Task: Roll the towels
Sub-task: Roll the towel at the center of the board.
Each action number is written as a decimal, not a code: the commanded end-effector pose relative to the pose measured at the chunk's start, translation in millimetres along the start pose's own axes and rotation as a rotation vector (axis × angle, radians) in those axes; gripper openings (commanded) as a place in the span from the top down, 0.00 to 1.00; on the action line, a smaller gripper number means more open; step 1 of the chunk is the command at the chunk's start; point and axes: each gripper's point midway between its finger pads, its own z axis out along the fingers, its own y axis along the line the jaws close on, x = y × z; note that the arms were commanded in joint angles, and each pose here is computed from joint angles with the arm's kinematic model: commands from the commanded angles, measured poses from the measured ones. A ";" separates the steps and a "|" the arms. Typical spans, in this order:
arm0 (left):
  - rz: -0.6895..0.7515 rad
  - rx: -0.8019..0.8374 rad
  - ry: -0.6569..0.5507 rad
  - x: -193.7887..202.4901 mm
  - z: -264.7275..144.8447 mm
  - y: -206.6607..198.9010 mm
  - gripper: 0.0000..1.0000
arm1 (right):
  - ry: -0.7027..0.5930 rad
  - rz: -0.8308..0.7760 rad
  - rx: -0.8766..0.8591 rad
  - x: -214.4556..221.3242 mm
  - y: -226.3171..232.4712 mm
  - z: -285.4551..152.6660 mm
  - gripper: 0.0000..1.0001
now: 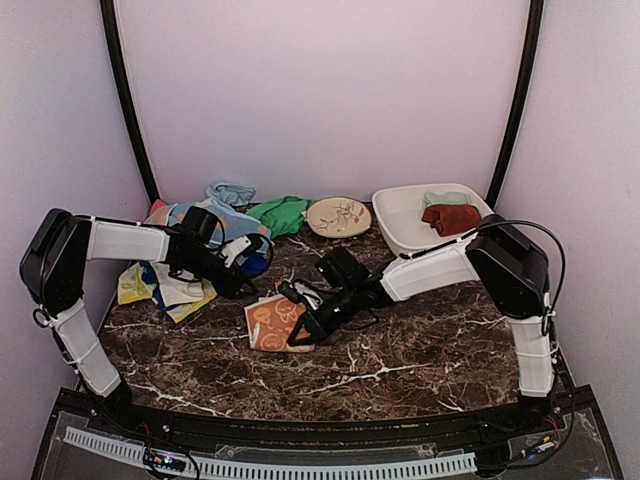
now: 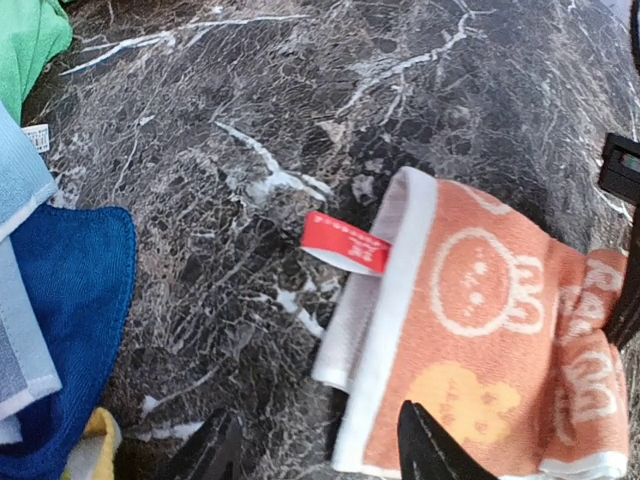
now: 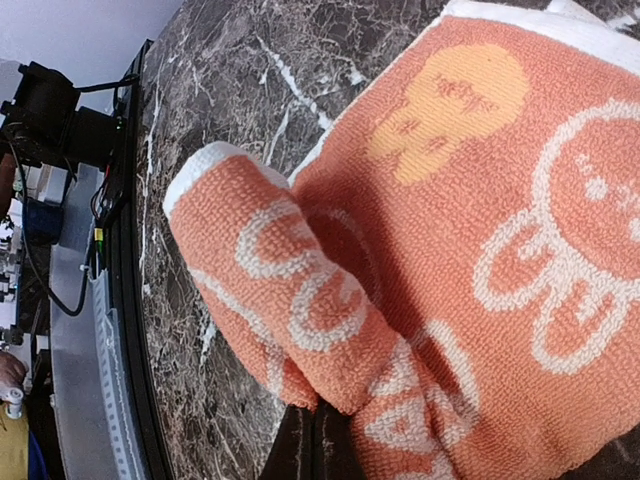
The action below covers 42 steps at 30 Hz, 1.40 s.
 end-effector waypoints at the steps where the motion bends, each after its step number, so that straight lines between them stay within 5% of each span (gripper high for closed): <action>1: -0.098 0.020 0.098 13.7 10.3 3.6 0.45 | 0.083 0.144 0.000 36.2 0.5 -6.3 1.00; 15: -0.066 0.132 0.100 -14.7 44.0 -24.3 0.45 | 0.192 0.386 0.013 67.5 11.3 -7.9 1.00; 21: -0.106 0.097 -0.056 -55.5 1.7 2.1 0.40 | 0.245 0.499 0.006 66.9 2.9 2.5 1.00; 29: 0.322 0.357 -0.100 -6.1 -67.2 -97.6 0.39 | 0.213 0.627 -0.074 49.2 -11.1 3.7 1.00; 33: 0.453 0.392 -0.010 19.7 -52.1 -141.1 0.33 | 0.215 0.656 -0.058 44.4 -18.1 5.8 1.00; 42: 0.669 0.303 0.076 21.8 -8.6 -163.2 0.28 | 0.195 0.705 -0.051 42.9 -20.5 7.1 1.00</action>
